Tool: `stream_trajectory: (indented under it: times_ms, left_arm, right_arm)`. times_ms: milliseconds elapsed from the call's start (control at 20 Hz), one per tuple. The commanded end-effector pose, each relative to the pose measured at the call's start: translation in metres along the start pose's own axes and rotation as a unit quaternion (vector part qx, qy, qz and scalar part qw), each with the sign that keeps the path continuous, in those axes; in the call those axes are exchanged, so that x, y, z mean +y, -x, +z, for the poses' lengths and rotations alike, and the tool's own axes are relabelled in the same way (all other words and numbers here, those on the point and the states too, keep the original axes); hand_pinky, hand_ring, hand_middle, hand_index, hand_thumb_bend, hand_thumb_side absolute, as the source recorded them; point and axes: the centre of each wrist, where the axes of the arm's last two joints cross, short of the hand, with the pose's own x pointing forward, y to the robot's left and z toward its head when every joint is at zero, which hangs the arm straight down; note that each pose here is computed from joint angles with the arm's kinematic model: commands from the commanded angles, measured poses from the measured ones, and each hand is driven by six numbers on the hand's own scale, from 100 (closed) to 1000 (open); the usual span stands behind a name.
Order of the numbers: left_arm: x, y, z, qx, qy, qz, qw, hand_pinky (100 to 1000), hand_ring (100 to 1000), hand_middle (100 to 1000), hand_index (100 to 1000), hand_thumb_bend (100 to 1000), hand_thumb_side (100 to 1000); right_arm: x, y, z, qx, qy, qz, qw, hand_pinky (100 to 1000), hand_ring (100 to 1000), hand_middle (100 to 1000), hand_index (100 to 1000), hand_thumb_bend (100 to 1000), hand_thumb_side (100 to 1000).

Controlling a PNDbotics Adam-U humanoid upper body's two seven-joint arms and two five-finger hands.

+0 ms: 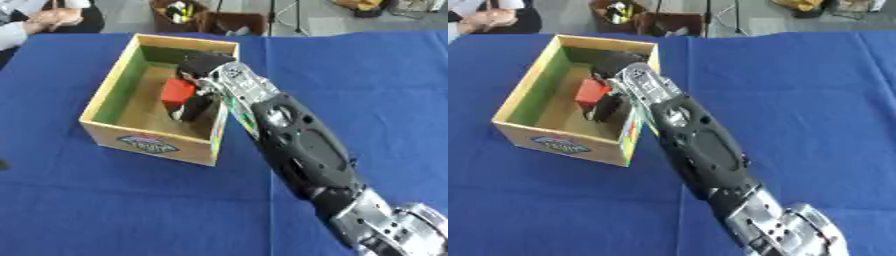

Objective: Pick up objects on the table and place them in the box.

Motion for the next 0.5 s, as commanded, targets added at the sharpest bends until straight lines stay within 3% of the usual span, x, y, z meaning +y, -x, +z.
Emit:
stream_trajectory:
  times_ms: [50, 150, 250, 350, 450, 500]
  left_arm:
    - [0.0002, -0.0055, -0.0051, -0.014, 0.005, 0.0, 1.0, 436, 622, 547, 813, 373, 840]
    - [-0.0001, -0.0055, -0.0053, -0.015, 0.005, 0.0, 1.0, 436, 623, 547, 813, 373, 840]
    - [-0.0002, -0.0055, -0.0054, -0.014, 0.006, 0.001, 1.0, 436, 623, 547, 813, 373, 840]
    - [0.0, -0.0056, -0.0055, -0.015, 0.006, 0.001, 1.0, 437, 623, 548, 813, 373, 840]
    - [0.0, -0.0056, -0.0055, -0.015, 0.006, 0.001, 1.0, 437, 623, 548, 813, 373, 840]
    - [0.0001, -0.0056, -0.0055, -0.015, 0.006, 0.001, 1.0, 437, 623, 548, 813, 372, 841]
  right_arm:
    - [-0.0128, -0.0026, 0.0002, -0.006, 0.008, 0.012, 1.0, 783, 815, 607, 742, 100, 598]
    - [-0.0137, -0.0032, 0.0004, -0.009, 0.004, 0.014, 1.0, 799, 834, 668, 808, 100, 598]
    - [-0.0144, -0.0032, 0.0008, -0.008, 0.001, 0.015, 1.0, 817, 859, 729, 888, 323, 631]
    - [-0.0159, -0.0026, 0.0015, -0.004, 0.001, 0.017, 1.0, 831, 873, 762, 931, 455, 627]
    - [-0.0176, -0.0022, 0.0024, 0.0, 0.004, 0.016, 1.0, 831, 873, 762, 931, 455, 627]
    - [-0.0207, -0.0012, 0.0038, 0.003, 0.012, 0.014, 1.0, 840, 875, 773, 952, 539, 630]
